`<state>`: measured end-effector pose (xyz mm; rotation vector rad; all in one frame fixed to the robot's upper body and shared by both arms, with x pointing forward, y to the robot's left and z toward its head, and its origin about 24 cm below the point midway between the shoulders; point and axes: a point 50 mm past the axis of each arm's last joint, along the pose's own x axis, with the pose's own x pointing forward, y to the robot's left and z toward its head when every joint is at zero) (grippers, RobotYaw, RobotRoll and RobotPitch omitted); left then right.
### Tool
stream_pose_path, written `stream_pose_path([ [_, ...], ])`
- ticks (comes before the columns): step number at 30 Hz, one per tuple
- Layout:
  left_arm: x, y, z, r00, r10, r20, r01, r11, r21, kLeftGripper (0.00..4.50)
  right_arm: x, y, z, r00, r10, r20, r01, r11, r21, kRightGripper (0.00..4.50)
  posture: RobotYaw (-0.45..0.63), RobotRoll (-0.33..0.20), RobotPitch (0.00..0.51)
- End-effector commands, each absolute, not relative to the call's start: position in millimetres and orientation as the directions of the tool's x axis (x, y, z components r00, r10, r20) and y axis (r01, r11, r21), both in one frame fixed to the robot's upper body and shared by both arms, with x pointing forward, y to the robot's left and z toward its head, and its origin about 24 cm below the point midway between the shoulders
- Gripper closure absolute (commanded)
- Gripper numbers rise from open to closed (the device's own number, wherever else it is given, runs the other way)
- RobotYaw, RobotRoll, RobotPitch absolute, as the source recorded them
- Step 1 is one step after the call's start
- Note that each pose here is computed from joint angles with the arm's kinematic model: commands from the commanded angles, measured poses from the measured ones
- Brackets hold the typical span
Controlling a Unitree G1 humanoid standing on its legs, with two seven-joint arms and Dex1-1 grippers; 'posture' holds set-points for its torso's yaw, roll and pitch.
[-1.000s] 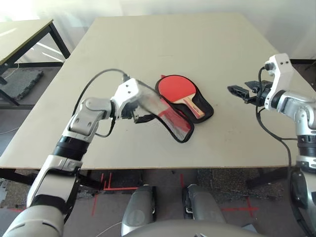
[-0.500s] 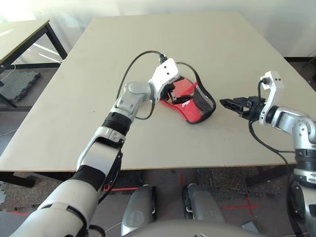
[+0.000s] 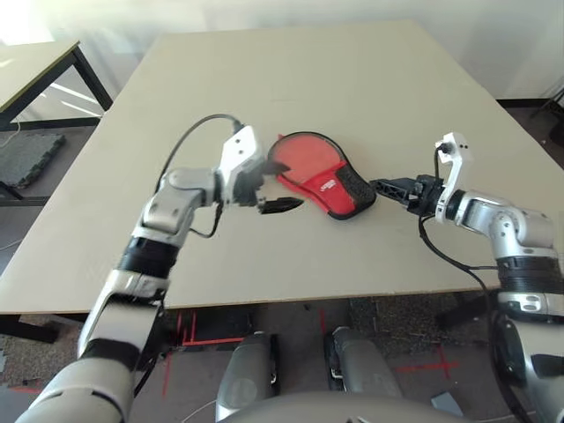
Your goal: Store the ping-pong paddle in its case and zip it.
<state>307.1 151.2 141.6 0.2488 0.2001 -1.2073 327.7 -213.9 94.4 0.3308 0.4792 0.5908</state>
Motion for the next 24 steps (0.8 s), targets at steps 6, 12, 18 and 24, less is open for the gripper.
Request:
stream_pose_path([
  [6,293.7,157.8,142.3,0.396,-0.88,-0.262,0.916,0.399,0.045,0.0,334.7,-211.0,84.9,0.718,0.594,-0.363,-0.436,0.791,0.43,0.06,0.2,0.0,0.085],
  [12,288.6,161.8,140.7,0.404,-0.874,-0.271,0.911,0.41,0.034,0.0,334.7,-218.4,84.1,0.742,0.556,-0.373,-0.403,0.816,0.414,0.06,0.2,0.0,0.093],
  [18,287.6,161.5,139.8,0.396,-0.875,-0.277,0.914,0.404,0.033,0.0,324.9,-215.3,75.6,0.707,0.586,-0.396,-0.398,0.792,0.463,0.06,0.19,0.0,0.094],
  [24,288.1,164.3,140.8,0.393,-0.875,-0.283,0.916,0.4,0.034,0.0,317.3,-209.8,72.5,0.675,0.609,-0.416,-0.4,0.776,0.488,0.06,0.18,0.0,0.094],
])
